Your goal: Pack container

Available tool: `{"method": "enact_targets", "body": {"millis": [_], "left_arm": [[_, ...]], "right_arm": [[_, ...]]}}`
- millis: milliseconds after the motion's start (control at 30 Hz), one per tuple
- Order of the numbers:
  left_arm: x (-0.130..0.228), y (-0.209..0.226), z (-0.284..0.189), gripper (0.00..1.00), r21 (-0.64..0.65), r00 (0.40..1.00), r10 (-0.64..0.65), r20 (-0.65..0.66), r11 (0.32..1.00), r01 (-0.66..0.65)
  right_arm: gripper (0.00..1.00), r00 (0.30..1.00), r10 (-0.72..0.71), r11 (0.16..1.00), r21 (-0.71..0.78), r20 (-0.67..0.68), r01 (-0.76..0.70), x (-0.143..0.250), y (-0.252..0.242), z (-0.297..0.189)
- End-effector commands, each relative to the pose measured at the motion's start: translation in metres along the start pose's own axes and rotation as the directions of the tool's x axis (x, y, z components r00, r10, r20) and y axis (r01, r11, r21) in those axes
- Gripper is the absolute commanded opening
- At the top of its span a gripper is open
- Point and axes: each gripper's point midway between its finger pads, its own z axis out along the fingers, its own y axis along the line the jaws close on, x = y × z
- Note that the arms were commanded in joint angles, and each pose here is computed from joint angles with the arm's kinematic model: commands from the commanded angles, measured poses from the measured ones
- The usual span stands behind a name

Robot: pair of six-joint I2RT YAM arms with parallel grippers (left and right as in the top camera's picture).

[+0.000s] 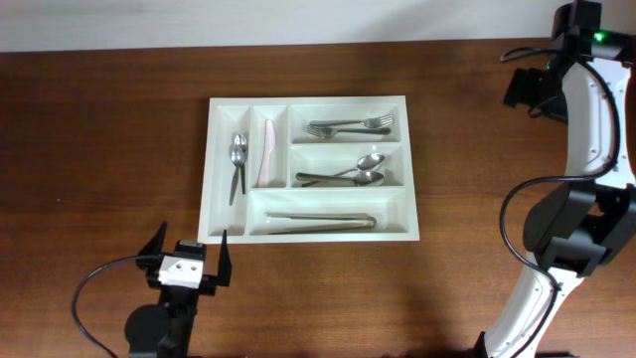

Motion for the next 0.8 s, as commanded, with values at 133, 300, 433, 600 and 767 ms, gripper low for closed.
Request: {"method": "enact_targets", "body": {"millis": [133, 300, 433, 600, 767], "left_arm": [[0.0212, 0.0066, 0.0012, 0.99, -0.042, 0.998, -0.037, -0.046, 0.998, 0.035], [0.0211, 0.0076, 0.0012, 0.99, -0.048, 0.998, -0.037, -0.045, 0.998, 0.035], [0.0213, 0.0076, 0.0012, 0.99, -0.048, 0.998, -0.037, -0.046, 0.998, 0.035], [0.0213, 0.0076, 0.0012, 0.99, -0.048, 0.998, -0.037, -0.046, 0.998, 0.035], [0.0213, 0.0076, 0.0012, 0.99, -0.048, 0.998, -0.037, -0.046, 0.998, 0.035]], "right_arm": [[0.99, 1.000, -0.002, 1.000, 0.014, 0.004, 0.002, -0.0010, -0.0011, 0.0005], [0.99, 1.000, -0.002, 1.000, 0.014, 0.004, 0.002, -0.0010, -0.0009, 0.0005], [0.99, 1.000, -0.002, 1.000, 0.014, 0.004, 0.002, -0.0010, -0.0011, 0.0005], [0.99, 1.000, -0.002, 1.000, 0.014, 0.004, 0.002, -0.0010, -0.0011, 0.0005], [0.99, 1.000, -0.002, 1.000, 0.014, 0.004, 0.002, -0.0010, -0.0011, 0.0005]]}}
